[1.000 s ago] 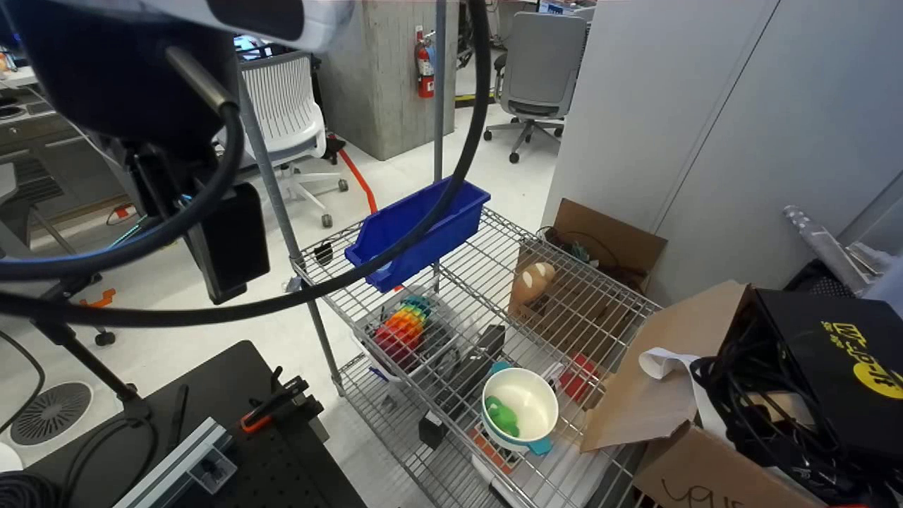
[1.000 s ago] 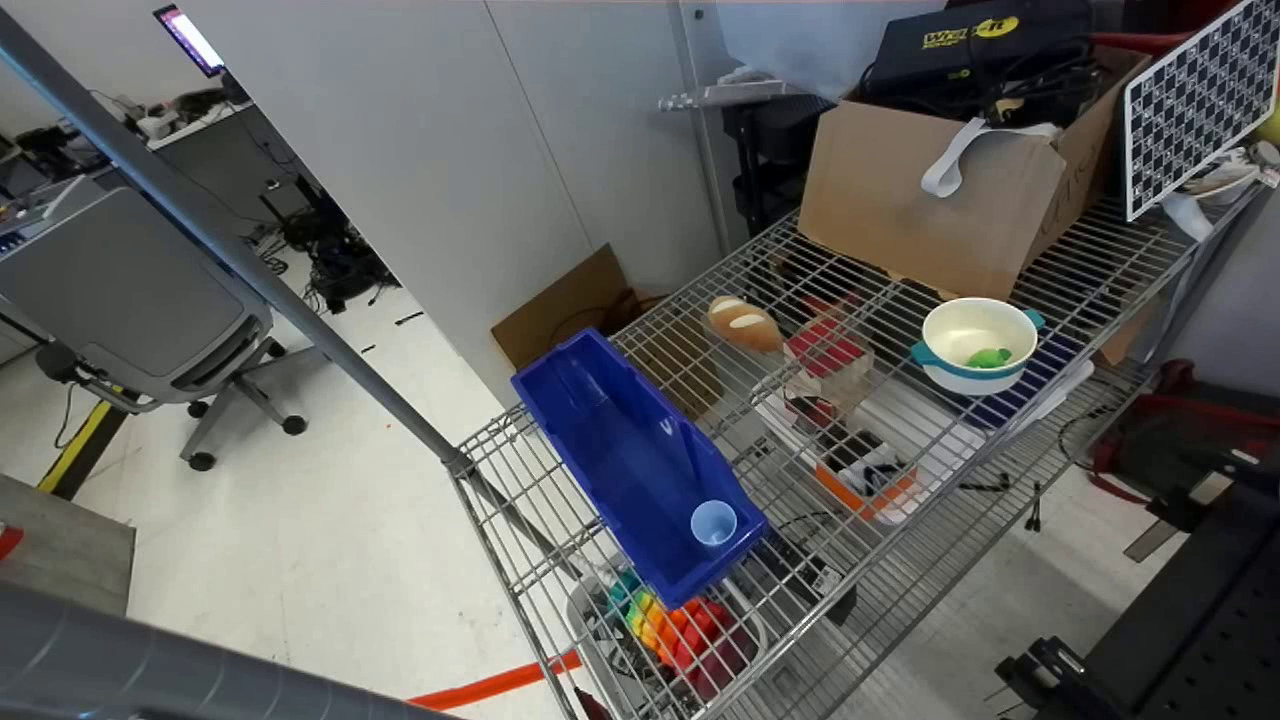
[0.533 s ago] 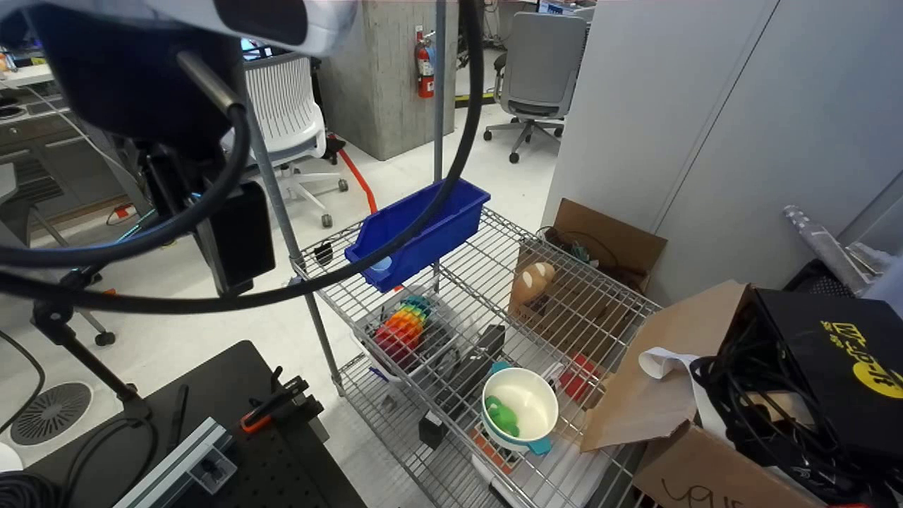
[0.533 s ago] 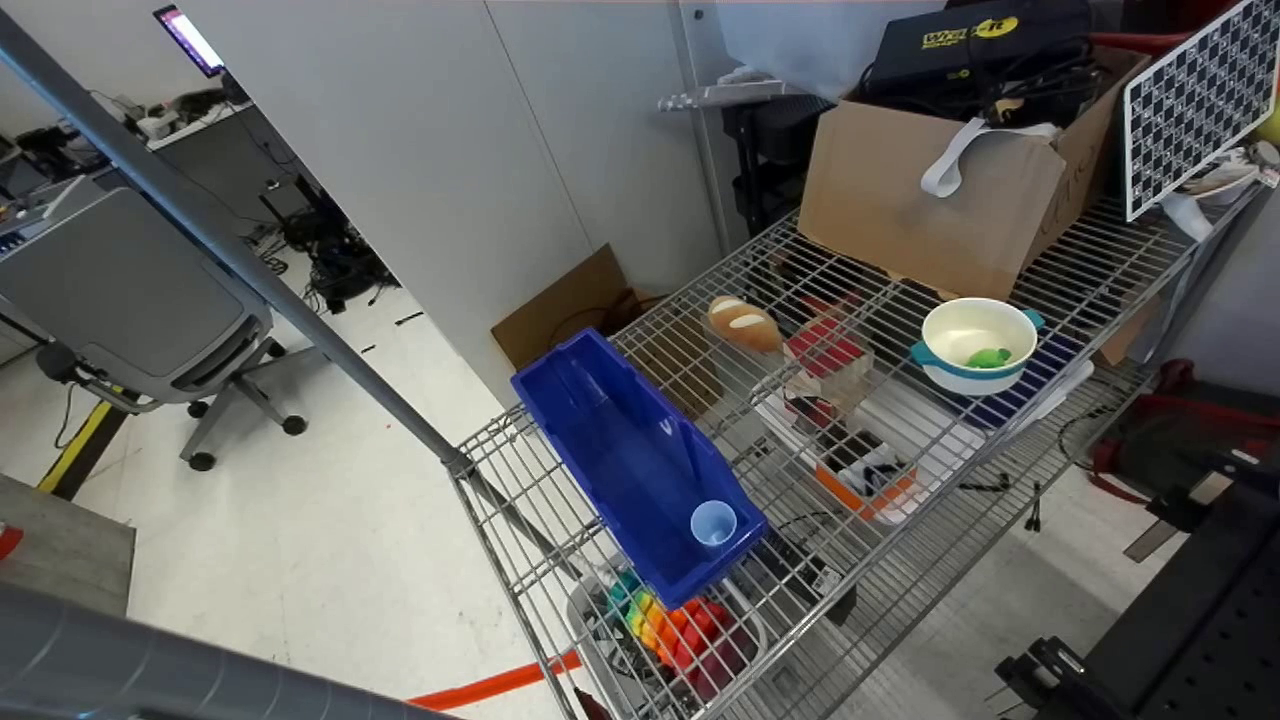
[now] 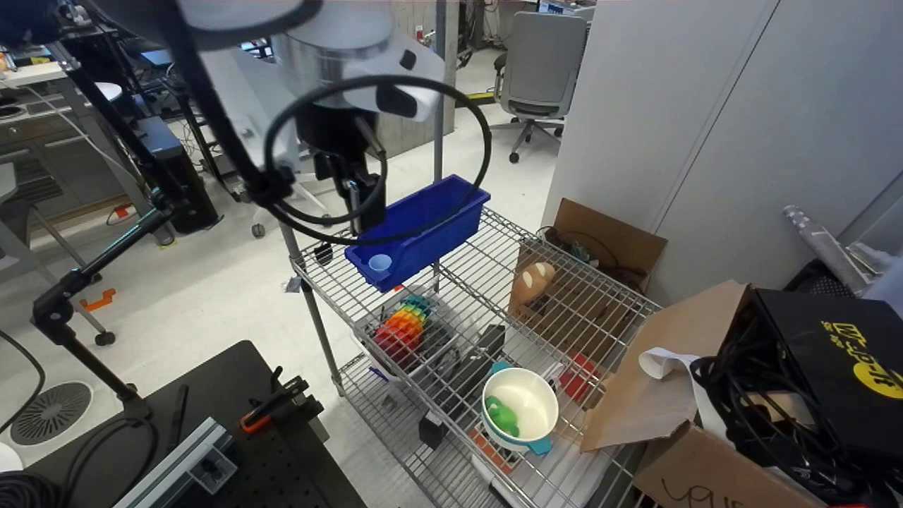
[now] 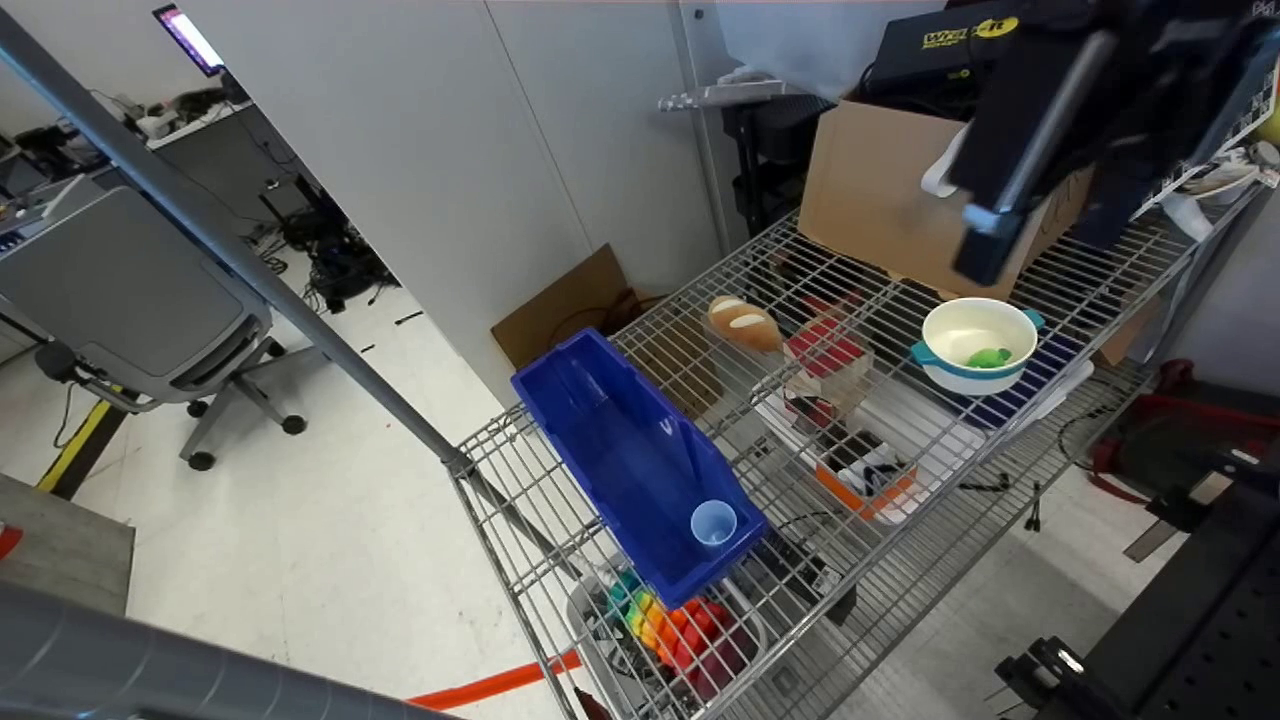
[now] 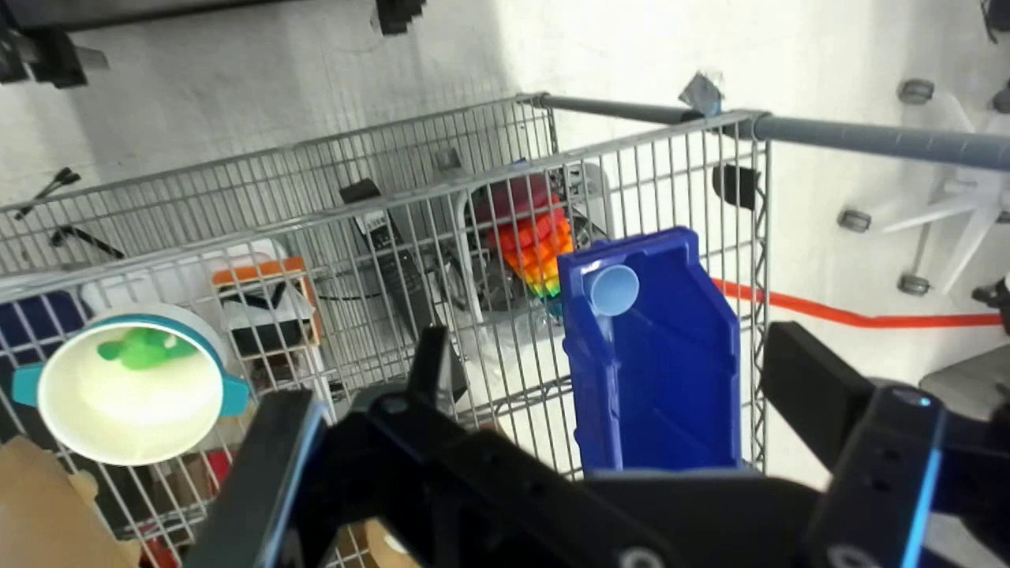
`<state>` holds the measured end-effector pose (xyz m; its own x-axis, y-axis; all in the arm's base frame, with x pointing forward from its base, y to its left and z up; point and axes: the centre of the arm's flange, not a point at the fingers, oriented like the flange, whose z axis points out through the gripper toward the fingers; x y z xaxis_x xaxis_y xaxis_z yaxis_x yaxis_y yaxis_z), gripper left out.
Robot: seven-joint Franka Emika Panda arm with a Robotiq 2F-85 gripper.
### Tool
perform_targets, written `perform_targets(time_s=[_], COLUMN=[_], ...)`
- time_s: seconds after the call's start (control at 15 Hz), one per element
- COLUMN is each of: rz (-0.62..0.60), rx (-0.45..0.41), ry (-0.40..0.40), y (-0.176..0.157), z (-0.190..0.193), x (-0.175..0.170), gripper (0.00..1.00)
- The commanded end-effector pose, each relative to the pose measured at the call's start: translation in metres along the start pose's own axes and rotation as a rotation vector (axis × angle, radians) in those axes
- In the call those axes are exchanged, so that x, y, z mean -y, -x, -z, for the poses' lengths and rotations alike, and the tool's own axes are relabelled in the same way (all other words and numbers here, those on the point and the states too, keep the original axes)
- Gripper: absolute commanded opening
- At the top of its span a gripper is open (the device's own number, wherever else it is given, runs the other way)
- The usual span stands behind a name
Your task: Pick up the bread plush toy and put it in the bowl
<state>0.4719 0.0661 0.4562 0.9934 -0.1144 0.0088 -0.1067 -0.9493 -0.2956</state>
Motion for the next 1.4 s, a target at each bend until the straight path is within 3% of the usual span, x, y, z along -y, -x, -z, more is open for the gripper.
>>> perform_targets(time_s=[0.0, 0.2, 0.47, 0.73, 1.33], rz=[-0.014, -0.1, -0.174, -0.237, -0.433], rx=[-0.061, -0.134, -0.147, -0.187, -0.27], ry=[-0.031, -0.032, -0.058, 0.02, 0.127], y=[-0.084, -0.145, -0.222, -0.285, -0.381], z=[-0.044, -0.069, -0.104, -0.138, -0.214], x=[0.021, 0.025, 0.021, 0.006, -0.044], gripper=[1.0, 1.0, 1.0, 1.0, 1.0])
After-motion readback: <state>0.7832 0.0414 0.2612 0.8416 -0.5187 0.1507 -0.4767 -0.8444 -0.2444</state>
